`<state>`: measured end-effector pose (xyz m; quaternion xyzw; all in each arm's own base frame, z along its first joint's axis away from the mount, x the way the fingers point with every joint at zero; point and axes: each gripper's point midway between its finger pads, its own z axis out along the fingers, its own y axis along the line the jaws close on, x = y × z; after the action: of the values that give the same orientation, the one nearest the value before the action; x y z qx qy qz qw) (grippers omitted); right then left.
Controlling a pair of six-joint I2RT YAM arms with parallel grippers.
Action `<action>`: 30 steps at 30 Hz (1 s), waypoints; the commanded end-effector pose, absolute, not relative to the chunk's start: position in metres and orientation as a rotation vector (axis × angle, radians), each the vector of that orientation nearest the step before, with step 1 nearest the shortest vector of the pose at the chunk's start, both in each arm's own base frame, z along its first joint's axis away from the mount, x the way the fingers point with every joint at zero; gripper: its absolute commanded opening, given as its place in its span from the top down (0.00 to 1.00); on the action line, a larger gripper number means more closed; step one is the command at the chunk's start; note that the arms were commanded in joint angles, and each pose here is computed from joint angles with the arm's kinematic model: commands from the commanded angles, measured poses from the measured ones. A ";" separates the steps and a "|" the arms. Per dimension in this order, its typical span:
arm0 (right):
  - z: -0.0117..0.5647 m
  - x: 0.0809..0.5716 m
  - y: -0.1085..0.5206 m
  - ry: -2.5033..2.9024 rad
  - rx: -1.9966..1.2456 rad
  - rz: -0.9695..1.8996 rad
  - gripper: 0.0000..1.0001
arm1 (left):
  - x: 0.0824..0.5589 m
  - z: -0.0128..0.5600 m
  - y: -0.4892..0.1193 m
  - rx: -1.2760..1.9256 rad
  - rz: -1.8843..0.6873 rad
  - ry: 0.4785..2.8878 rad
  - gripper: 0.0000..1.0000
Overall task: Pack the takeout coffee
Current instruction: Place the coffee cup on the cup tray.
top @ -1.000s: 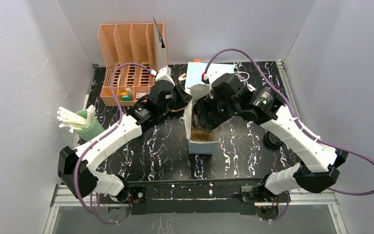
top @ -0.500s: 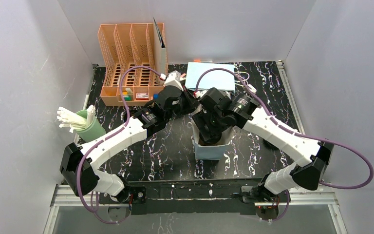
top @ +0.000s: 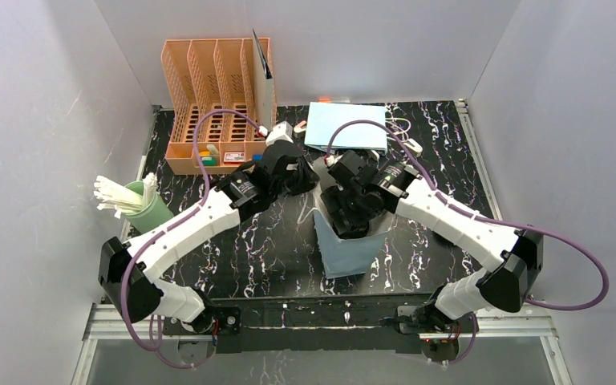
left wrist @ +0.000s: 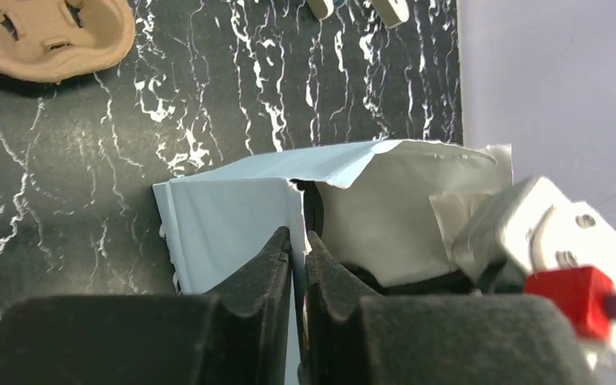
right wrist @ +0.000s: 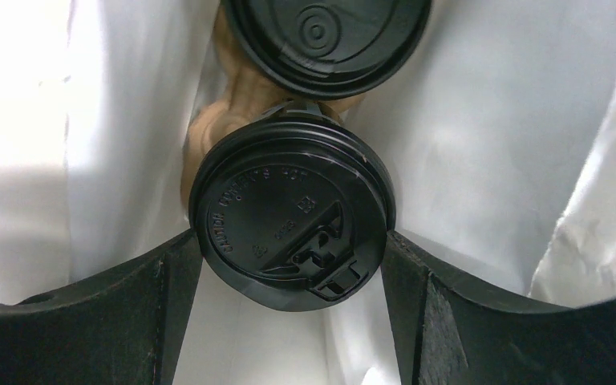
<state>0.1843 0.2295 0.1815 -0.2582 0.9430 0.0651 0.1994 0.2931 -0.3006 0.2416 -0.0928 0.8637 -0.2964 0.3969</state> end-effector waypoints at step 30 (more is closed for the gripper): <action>0.204 0.178 0.224 2.502 -0.847 0.386 0.71 | 0.325 0.301 -0.303 0.662 -0.711 2.151 0.24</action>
<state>0.1775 0.2224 0.1970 -0.3045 0.9186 0.1278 0.2173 0.3296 -0.2842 0.2869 0.1847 0.8821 -0.2341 0.3646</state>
